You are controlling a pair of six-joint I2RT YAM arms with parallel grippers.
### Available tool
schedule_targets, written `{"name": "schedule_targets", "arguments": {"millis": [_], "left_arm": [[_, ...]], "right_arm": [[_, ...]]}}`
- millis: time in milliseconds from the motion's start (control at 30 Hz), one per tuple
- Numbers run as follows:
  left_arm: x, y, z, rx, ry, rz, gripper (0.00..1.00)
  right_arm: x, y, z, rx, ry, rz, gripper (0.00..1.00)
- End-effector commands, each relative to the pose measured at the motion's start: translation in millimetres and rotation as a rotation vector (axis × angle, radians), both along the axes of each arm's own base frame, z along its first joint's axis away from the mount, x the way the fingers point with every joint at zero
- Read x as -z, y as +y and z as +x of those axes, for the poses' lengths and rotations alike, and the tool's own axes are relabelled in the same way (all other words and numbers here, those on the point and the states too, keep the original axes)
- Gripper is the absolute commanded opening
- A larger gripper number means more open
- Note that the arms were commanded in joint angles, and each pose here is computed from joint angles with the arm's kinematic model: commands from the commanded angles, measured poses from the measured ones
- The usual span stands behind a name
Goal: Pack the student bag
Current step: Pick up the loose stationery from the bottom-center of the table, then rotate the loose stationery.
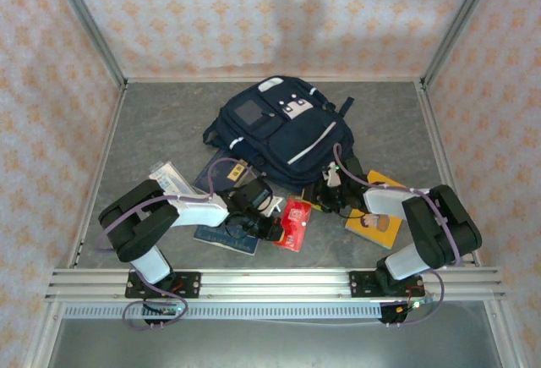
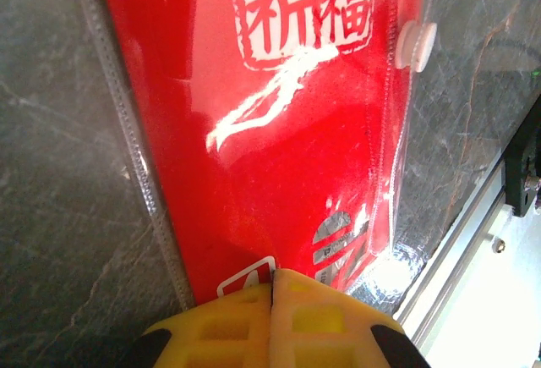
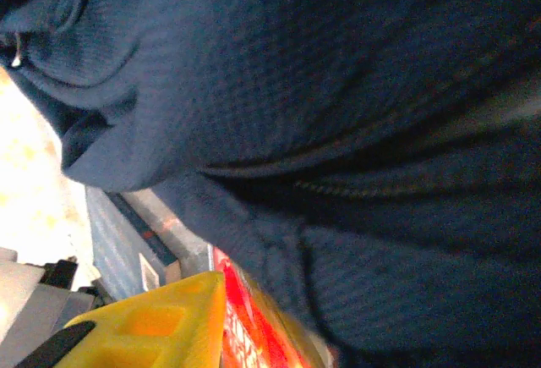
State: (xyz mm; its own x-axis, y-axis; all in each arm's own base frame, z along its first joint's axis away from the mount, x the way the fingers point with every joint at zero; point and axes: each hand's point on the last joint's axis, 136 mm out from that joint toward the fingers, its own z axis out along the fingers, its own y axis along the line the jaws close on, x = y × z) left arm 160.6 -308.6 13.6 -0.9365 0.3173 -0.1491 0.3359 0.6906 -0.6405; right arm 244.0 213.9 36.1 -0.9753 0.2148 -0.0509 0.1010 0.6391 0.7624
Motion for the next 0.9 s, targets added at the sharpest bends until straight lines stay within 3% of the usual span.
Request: {"name": "schedule_targets", "arguments": {"millis": [0,100,167,333,433,533,600,733,867], "left_arm": [[49,46,-11,-0.048,0.045,0.242,0.00],[45,47,-8,-0.057,0.035,0.247,0.00],[36,49,-5,-0.075,0.012,0.253,0.08],[-19,43,7,-0.127,-0.068,0.171,0.39],[-62,48,15,-0.145,-0.152,0.146,0.55],[-102,56,27,-0.166,-0.230,0.092,0.79],[-124,60,36,-0.201,-0.255,0.025,0.90],[-163,56,54,-0.278,-0.255,-0.183,0.92],[-196,35,55,-0.241,-0.248,-0.359,0.87]], "right_arm": [[-11,16,-16,-0.069,0.016,0.097,0.22],[-13,11,-16,-0.053,-0.004,0.068,0.12],[-21,5,-12,-0.036,-0.039,0.027,0.07],[-70,-1,-2,-0.022,-0.170,0.002,0.01],[-110,4,0,-0.057,-0.257,0.044,0.01],[-140,10,1,-0.098,-0.318,0.082,0.01],[-158,15,0,-0.123,-0.350,0.123,0.01],[-194,28,-6,-0.190,-0.402,0.245,0.01],[-216,34,-11,-0.223,-0.437,0.322,0.01]]}}
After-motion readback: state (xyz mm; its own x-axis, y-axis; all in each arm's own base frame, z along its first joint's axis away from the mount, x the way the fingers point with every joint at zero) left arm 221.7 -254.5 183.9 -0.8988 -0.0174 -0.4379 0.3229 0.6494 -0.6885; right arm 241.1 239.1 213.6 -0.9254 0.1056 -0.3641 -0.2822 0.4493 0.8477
